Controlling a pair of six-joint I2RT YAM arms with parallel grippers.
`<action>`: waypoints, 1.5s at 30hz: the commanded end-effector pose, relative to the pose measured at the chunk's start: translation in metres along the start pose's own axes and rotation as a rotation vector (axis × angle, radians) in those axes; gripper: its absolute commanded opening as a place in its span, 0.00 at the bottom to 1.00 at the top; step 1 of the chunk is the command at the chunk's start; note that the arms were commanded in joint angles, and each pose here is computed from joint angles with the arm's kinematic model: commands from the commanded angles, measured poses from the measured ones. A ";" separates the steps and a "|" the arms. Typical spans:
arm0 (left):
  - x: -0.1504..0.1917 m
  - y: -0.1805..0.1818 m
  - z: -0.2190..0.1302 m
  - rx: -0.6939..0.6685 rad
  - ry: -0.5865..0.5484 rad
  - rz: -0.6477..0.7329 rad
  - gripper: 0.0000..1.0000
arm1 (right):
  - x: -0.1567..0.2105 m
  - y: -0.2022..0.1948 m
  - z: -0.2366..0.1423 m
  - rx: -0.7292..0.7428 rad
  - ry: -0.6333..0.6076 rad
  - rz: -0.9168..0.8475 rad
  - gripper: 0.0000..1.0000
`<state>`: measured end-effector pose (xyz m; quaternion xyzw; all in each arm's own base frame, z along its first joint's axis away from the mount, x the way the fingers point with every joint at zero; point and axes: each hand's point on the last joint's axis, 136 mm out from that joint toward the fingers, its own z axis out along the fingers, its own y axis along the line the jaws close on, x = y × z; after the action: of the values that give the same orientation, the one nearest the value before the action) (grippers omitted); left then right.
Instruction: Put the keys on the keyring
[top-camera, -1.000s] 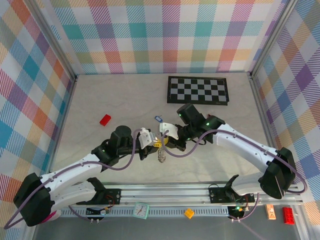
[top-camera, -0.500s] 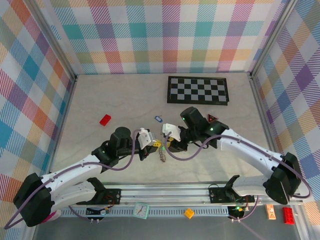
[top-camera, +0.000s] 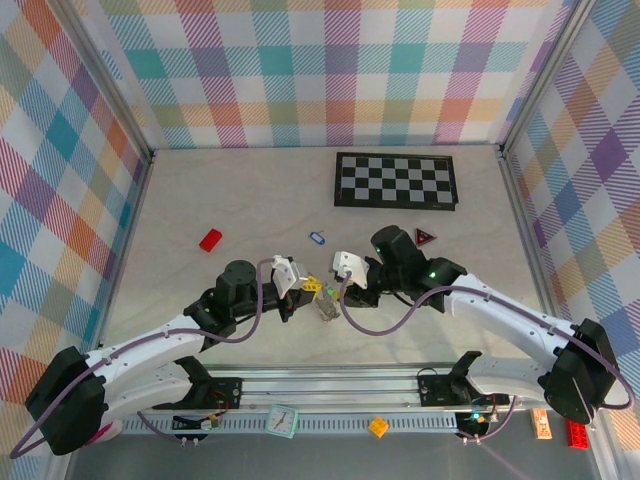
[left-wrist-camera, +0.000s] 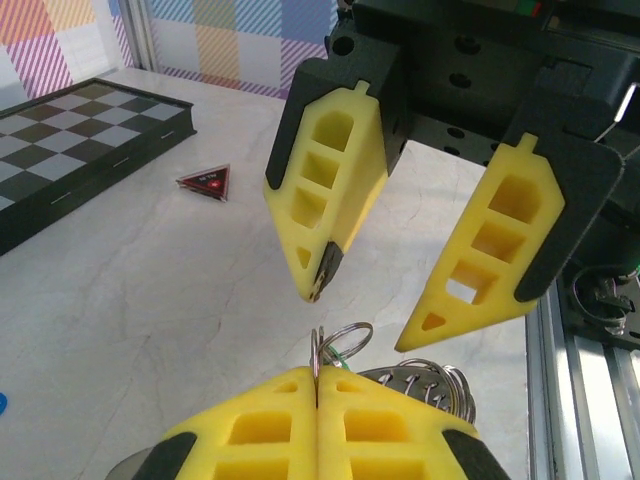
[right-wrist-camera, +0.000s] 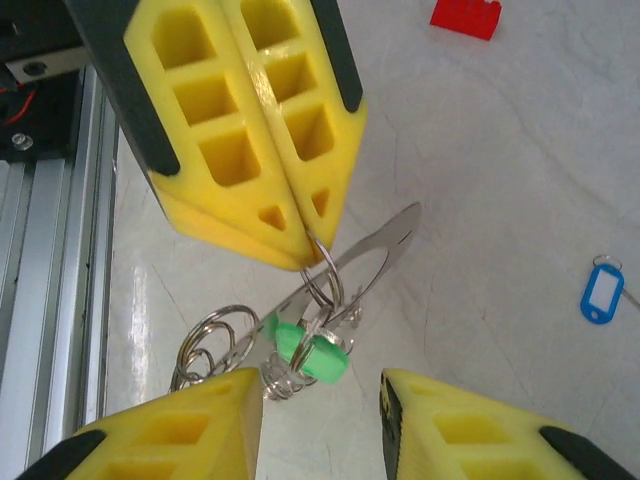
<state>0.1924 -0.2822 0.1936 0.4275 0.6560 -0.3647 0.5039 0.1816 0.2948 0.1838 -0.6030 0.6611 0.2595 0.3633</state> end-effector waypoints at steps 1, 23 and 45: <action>-0.017 0.002 -0.003 -0.013 -0.071 0.008 0.00 | -0.011 0.002 0.002 -0.015 -0.049 -0.003 0.33; -0.032 0.006 -0.005 -0.036 -0.141 0.003 0.00 | -0.018 0.019 0.009 -0.096 -0.060 -0.040 0.00; -0.028 -0.003 -0.004 0.012 -0.188 0.035 0.00 | -0.021 0.004 -0.043 -0.203 -0.285 0.196 0.30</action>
<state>0.1954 -0.2828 0.2003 0.4022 0.6359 -0.3834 0.5356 0.1823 0.2743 0.2138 -0.5393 0.6525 0.3859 0.3667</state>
